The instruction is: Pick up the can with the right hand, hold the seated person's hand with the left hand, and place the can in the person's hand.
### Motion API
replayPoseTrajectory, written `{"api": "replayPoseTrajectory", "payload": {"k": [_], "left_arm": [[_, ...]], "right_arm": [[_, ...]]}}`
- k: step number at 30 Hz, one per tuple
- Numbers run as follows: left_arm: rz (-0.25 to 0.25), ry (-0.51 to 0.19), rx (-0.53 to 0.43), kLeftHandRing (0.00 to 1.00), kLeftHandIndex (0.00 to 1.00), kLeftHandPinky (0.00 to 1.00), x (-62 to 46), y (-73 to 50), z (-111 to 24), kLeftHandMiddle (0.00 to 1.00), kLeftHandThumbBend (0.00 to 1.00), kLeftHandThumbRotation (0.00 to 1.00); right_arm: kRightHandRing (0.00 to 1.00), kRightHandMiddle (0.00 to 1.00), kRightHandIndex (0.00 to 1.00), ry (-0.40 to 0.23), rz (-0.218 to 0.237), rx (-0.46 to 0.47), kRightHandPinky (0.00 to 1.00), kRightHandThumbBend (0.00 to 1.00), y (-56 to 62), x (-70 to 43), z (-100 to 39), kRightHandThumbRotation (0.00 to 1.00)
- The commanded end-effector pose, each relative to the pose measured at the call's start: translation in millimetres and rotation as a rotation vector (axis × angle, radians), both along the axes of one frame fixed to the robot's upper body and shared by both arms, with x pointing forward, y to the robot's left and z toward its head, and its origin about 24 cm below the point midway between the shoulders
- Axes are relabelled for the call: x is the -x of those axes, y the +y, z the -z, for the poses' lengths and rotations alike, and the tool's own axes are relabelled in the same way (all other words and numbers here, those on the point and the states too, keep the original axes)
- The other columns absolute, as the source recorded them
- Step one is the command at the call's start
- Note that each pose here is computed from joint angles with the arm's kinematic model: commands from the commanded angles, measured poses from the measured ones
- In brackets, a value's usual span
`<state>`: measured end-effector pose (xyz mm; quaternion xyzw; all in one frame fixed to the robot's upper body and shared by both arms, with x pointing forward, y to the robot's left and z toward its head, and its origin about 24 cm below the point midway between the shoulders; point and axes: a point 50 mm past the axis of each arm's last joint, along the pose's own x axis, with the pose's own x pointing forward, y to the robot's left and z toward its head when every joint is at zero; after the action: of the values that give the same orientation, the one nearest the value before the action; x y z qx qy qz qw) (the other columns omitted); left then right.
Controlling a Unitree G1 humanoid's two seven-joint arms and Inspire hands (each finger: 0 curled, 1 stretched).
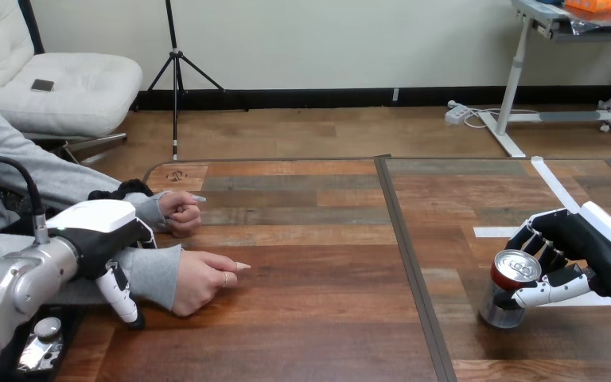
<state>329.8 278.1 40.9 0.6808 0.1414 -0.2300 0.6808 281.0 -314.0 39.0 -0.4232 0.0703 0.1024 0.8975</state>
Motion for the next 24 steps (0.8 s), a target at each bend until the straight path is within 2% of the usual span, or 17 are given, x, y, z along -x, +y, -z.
{"api": "replayPoseTrajectory", "payload": {"k": [1, 8, 16, 24], "left_arm": [[-0.045, 0.022, -0.039, 0.44, 0.58, 0.35, 0.1, 10.2, -0.6, 0.54, 0.92, 0.0], [-0.047, 0.025, -0.034, 0.43, 0.54, 0.34, 0.0, 11.5, -1.5, 0.51, 0.86, 0.0], [-0.05, 0.031, -0.037, 0.46, 0.51, 0.38, -0.5, 12.6, -2.7, 0.52, 0.77, 0.0], [-0.061, 0.045, -0.058, 0.48, 0.49, 0.4, -1.5, 13.7, -3.4, 0.53, 0.74, 0.0]], "right_arm": [[0.36, 0.4, 0.43, -0.163, -0.022, -0.005, 0.33, 0.76, 2.1, -21.0, -39.3, 0.0], [0.35, 0.39, 0.43, -0.17, -0.026, -0.004, 0.32, 0.77, 2.2, -20.9, -39.8, 0.0], [0.34, 0.38, 0.43, -0.165, -0.023, -0.009, 0.31, 0.76, 0.9, -21.0, -39.0, 0.0], [0.33, 0.38, 0.43, -0.17, -0.016, -0.001, 0.3, 0.76, 0.5, -21.0, -38.9, 0.0]]}}
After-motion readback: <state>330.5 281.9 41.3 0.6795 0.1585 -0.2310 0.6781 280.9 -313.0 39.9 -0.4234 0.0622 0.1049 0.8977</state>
